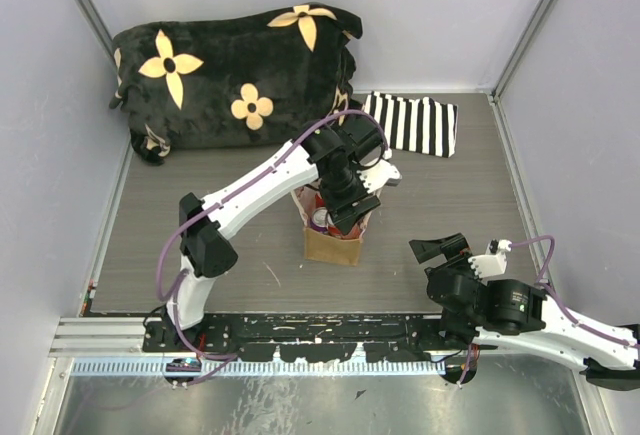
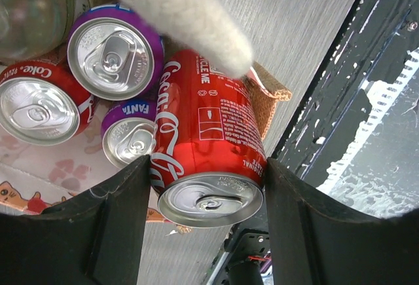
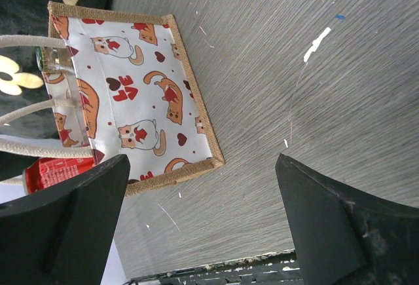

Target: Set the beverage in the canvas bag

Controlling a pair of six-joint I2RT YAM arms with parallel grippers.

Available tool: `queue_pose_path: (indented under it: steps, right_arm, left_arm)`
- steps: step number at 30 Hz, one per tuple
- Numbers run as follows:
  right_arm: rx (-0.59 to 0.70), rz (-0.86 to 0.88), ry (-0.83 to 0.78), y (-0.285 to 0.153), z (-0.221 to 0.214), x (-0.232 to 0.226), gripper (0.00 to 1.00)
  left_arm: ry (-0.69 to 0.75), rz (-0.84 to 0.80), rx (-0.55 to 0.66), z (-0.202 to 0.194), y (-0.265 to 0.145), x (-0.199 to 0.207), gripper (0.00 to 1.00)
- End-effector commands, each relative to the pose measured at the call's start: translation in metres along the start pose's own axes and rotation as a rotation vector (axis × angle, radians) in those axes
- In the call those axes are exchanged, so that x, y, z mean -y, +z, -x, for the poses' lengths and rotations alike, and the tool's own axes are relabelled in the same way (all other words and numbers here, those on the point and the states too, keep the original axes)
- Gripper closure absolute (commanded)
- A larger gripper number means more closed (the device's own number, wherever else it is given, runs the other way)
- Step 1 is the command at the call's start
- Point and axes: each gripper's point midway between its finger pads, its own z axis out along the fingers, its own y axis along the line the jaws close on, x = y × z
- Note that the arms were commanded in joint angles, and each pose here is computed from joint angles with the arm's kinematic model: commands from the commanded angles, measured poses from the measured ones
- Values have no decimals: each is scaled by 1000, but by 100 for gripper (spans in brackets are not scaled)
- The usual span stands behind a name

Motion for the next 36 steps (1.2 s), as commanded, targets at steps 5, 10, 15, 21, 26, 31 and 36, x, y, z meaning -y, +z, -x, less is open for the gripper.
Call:
queue_pose_path:
  steps: [5,10,15,21,26,31,36]
  right_arm:
    - [-3,-53,-55,1,2,21,0]
    - [-5,-54,-52,1,2,22,0]
    - [-3,-57,-48,2,2,24,0]
    - [-2,-60,-49,2,2,25,0]
    - [-3,-60,-49,2,2,25,0]
    - [-1,-61,-46,2,2,26,0]
    - [-1,-63,-47,3,1,26,0]
  left_arm:
    - [-56,-93,-101,-9,7,17,100]
    - [-115,-101,-129,-12,13,19,100]
    - [-177,-101,-143,-15,20,21,100]
    - [-199,-81,-148,-15,28,17,100]
    - [-208,-75,-147,-11,37,14,100]
    - [-212,-78,-148,-8,43,13,100]
    - [-217,-69,-158,-9,48,13,100]
